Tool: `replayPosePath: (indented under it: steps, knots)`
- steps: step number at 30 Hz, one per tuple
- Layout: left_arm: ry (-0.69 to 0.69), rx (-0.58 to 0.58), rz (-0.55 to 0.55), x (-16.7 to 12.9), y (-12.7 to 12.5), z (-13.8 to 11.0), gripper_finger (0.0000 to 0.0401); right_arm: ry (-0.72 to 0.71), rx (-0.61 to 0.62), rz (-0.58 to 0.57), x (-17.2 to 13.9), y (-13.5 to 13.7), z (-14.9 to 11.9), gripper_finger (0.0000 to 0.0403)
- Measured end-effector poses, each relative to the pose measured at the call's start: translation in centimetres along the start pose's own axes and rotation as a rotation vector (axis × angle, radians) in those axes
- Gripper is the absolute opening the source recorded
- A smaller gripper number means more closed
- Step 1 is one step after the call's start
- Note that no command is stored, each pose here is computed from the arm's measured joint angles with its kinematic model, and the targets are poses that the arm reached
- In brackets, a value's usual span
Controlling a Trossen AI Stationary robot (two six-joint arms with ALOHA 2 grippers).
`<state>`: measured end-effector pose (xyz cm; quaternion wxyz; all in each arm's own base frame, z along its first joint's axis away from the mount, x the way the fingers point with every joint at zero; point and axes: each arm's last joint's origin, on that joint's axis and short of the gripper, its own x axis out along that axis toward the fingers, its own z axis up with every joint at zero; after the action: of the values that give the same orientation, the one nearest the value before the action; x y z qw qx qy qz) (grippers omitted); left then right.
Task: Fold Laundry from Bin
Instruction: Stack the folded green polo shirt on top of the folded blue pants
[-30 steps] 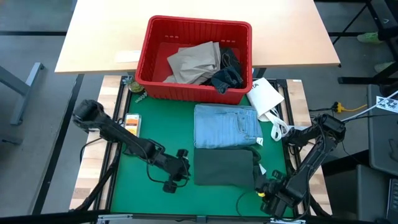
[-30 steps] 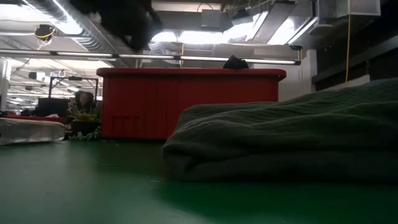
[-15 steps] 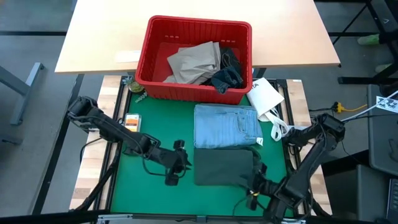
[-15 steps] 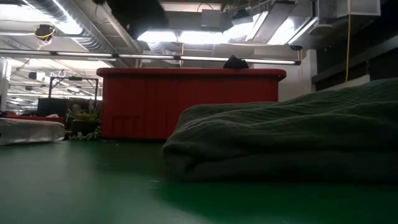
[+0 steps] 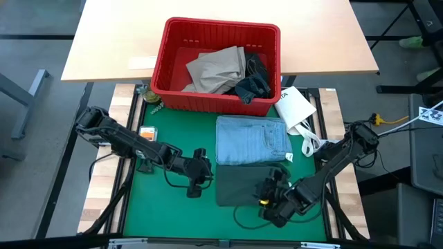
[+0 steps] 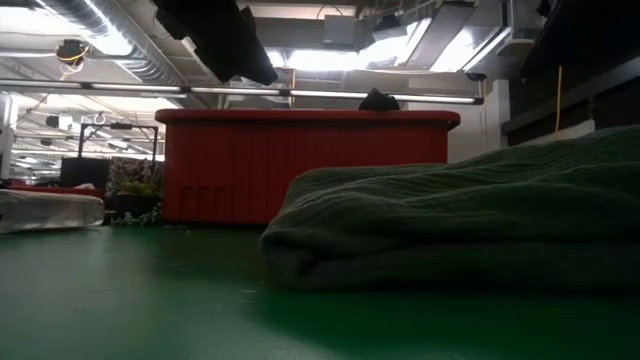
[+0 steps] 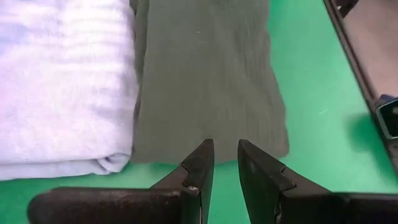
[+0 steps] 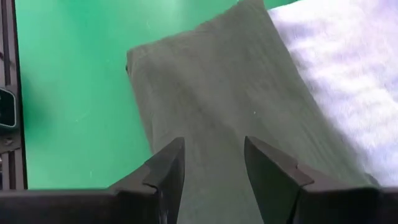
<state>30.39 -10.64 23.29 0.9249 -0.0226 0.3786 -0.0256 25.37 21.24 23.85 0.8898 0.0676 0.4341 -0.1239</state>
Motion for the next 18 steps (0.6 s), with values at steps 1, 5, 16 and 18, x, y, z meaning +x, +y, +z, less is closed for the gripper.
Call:
replayPosePath:
  steps: [1,5,16,18]
  knots:
    - [-0.003,0.011,0.011,0.0,0.0,0.0,0.0069,-0.006,0.0,0.002,0.1,-0.1,0.2,0.0167]
    - [-0.016,0.009,0.061,0.0,0.2,0.1,0.0069,-0.023,-0.031,0.0,0.6,-0.4,1.0,0.0167]
    - [-0.015,0.014,0.076,0.3,0.3,0.0,0.0069,-0.038,-0.124,-0.004,0.9,-0.7,1.6,0.0167]
    - [-0.016,0.018,0.076,0.3,0.3,0.0,0.0069,-0.04,-0.122,-0.001,0.9,-0.6,1.6,0.0167]
